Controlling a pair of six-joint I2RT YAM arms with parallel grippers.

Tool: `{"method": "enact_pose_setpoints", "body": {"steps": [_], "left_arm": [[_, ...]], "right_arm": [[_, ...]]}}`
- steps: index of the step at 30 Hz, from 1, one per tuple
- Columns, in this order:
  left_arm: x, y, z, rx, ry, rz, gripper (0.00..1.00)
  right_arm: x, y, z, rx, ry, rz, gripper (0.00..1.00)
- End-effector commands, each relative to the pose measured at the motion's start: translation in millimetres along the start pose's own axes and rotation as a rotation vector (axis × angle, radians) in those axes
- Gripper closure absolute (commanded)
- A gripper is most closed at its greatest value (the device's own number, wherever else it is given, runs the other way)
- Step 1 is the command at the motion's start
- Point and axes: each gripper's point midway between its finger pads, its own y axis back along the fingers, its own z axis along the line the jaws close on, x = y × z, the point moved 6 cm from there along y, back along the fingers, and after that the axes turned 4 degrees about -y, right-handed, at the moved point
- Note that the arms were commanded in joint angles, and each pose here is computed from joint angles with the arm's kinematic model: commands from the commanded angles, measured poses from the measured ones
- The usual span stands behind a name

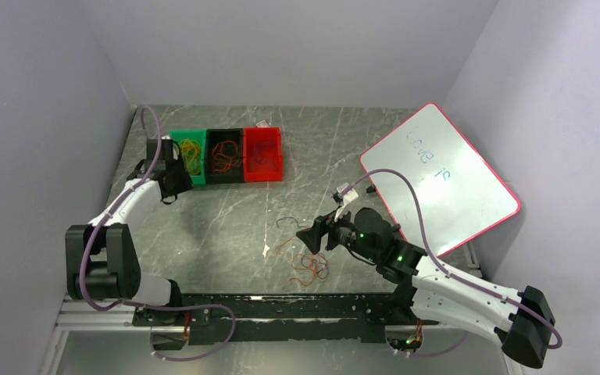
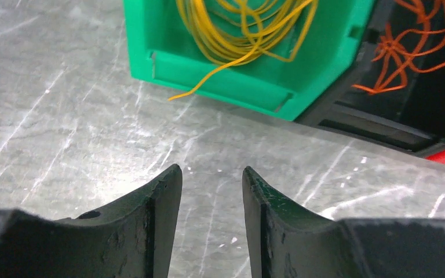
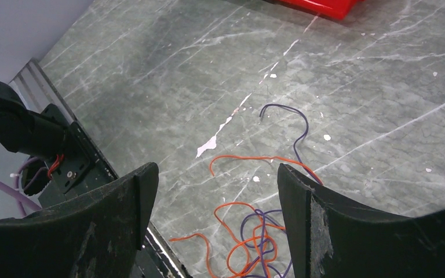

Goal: Untangle the cables

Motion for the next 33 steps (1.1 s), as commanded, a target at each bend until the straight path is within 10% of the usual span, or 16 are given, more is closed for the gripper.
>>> {"method": "enact_pose_setpoints", "body": {"steps": [1,33], "left_arm": [[-10.9,-7.7,11.0,-0.075,0.048,-0.083,0.52],[-58.5,-71.1,-2.9,-0.029,-0.167,-0.001,0.62]], "right_arm": [[-3.2,0.9,2.8,-0.021,-0.002,-0.017,0.21],[-1.1,0.8,-0.4,0.0,0.007,-0.007,0.21]]}}
